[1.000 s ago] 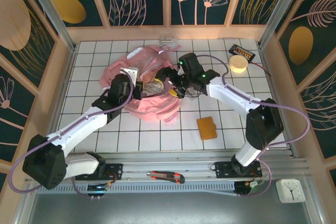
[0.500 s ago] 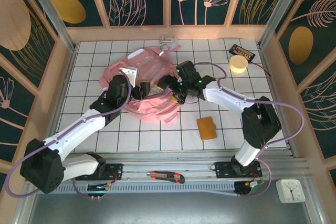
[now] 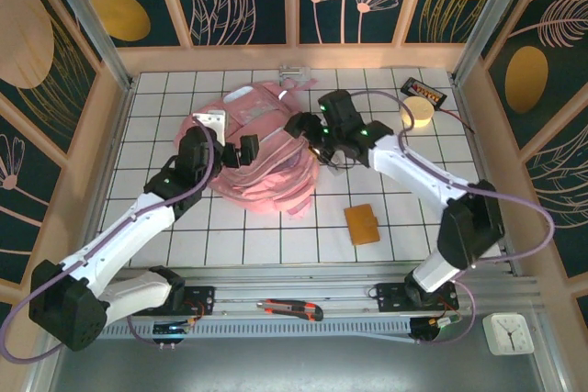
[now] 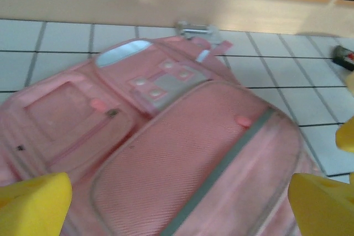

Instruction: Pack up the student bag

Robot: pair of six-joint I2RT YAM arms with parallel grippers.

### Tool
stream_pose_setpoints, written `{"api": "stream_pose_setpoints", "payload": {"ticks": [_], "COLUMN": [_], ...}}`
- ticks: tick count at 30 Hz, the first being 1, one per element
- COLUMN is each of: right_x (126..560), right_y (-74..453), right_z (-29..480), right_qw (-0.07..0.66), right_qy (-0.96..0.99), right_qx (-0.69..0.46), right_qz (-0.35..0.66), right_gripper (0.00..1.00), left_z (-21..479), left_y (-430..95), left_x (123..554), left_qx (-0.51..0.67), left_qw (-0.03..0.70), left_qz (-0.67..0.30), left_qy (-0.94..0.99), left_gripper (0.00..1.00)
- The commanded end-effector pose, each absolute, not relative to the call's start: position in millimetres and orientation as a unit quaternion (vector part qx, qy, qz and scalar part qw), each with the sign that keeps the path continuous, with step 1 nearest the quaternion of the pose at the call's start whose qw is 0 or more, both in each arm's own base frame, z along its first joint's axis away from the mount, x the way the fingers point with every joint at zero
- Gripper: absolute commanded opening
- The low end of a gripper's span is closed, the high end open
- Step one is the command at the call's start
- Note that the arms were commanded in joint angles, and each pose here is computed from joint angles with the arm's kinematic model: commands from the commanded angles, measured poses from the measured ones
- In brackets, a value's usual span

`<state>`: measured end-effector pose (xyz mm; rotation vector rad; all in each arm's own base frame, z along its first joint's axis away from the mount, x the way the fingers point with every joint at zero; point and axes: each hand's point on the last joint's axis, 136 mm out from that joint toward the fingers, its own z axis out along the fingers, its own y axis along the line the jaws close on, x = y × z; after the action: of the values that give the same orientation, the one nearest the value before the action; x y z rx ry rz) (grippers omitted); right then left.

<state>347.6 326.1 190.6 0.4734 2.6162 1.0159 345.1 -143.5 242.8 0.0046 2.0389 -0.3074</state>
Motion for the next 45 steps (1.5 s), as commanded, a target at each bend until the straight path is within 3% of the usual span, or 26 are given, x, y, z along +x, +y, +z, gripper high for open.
{"api": "stream_pose_setpoints", "payload": {"ticks": [1,6,8,10,13,16,20,25,27,30,32,33,39,45], "right_x": [316,303,305,312,332,361,404,455,461,452,438,430,387,383], "right_y": [318,315,308,298,280,261,238,247,257,274,285,290,289,264], "right_z": [136,92,75,59,52,55,63,92,110,136,150,157,163,184], "right_qw": [0.070,0.036,0.030,0.028,0.053,0.080,0.117,0.157,0.176,0.203,0.214,0.219,0.213,0.247], "right_qy": [0.946,0.960,0.966,0.971,0.972,0.970,0.966,0.960,0.958,0.952,0.948,0.945,0.943,0.938], "right_qx": [0.173,0.180,0.177,0.178,0.184,0.193,0.193,0.144,0.116,0.084,0.069,0.064,0.078,0.091], "right_qz": [0.264,0.213,0.185,0.155,0.134,0.126,0.128,0.183,0.196,0.214,0.226,0.233,0.246,0.225], "right_gripper": [0.82,0.82,0.73,0.57,0.26,0.01,0.00,0.00,0.20,0.71,0.95,0.99,0.99,0.99], "left_z": [242,221,201,182,174,167,157,158,162,168,168,167,155,136], "left_y": [-118,-89,-75,-63,-65,-74,-87,-112,-120,-129,-136,-140,-154,-152], "left_x": [339,327,319,309,308,309,309,312,315,318,318,317,312,307], "left_qx": [-0.023,0.008,0.023,0.033,0.036,0.034,0.006,-0.038,-0.058,-0.088,-0.107,-0.119,-0.195,-0.254], "left_qw": [0.506,0.492,0.475,0.461,0.458,0.447,0.429,0.407,0.399,0.390,0.378,0.370,0.311,0.270], "left_qz": [-0.077,0.019,0.067,0.099,0.092,0.067,0.000,-0.109,-0.147,-0.195,-0.228,-0.246,-0.318,-0.349], "left_qy": [0.859,0.870,0.877,0.881,0.883,0.892,0.903,0.906,0.903,0.896,0.891,0.888,0.874,0.860], "left_gripper": [0.99,0.99,0.99,0.99,0.99,0.99,0.99,0.99,0.99,0.99,0.97,0.97,0.95,0.94]}}
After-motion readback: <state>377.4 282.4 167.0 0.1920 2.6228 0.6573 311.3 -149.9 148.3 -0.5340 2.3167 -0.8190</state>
